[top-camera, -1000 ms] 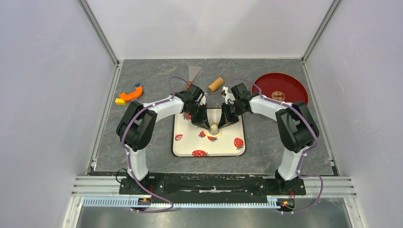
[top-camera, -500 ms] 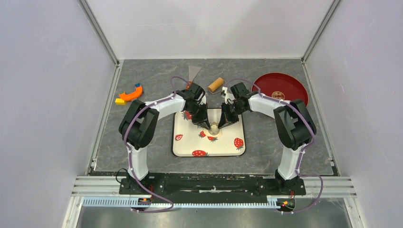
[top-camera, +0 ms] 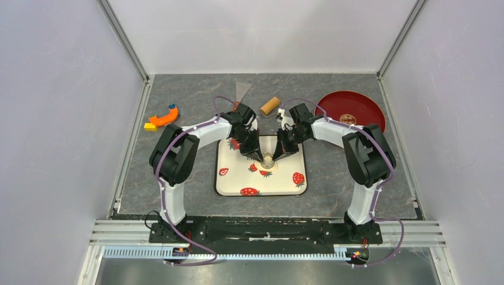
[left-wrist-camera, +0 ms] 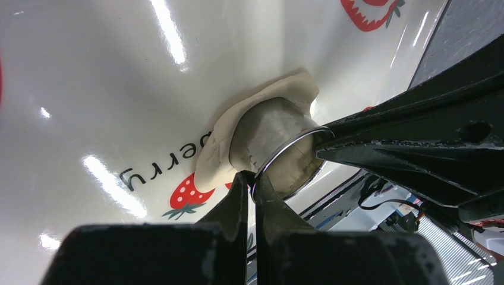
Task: Roll out the dumpling wrappers from the dough
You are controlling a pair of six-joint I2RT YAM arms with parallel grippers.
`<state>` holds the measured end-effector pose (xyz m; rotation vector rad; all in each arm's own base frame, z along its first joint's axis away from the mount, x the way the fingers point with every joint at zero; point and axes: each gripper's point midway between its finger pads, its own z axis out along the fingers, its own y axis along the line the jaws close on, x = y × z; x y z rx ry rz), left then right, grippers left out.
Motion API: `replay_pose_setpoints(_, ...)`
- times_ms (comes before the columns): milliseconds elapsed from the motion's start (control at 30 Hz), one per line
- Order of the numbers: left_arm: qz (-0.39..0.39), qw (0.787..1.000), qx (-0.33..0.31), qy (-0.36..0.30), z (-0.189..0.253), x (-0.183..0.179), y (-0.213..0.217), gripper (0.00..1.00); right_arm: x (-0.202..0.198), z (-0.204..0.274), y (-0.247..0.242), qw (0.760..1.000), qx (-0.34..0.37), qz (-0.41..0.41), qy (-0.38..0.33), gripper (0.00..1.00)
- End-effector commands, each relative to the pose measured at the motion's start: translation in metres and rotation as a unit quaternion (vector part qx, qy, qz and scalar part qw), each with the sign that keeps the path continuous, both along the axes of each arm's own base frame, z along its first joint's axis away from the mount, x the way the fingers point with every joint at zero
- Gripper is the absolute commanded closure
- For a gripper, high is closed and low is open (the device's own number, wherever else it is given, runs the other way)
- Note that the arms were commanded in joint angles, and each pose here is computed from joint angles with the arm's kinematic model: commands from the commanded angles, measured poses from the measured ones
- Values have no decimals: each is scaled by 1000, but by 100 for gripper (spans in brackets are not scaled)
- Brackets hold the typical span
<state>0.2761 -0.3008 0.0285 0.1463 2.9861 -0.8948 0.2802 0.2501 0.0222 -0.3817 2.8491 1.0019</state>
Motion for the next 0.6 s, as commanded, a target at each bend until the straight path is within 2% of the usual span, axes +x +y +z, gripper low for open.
replay_pose_setpoints(0, 3, 991, 127, 45, -88, -31, 37, 98, -57, -92, -76, 977, -201, 44, 56, 100)
replay_pose_setpoints(567, -3, 988, 143, 58, -103, -41, 47, 98, -67, -106, -89, 963, -254, 70, 54, 100)
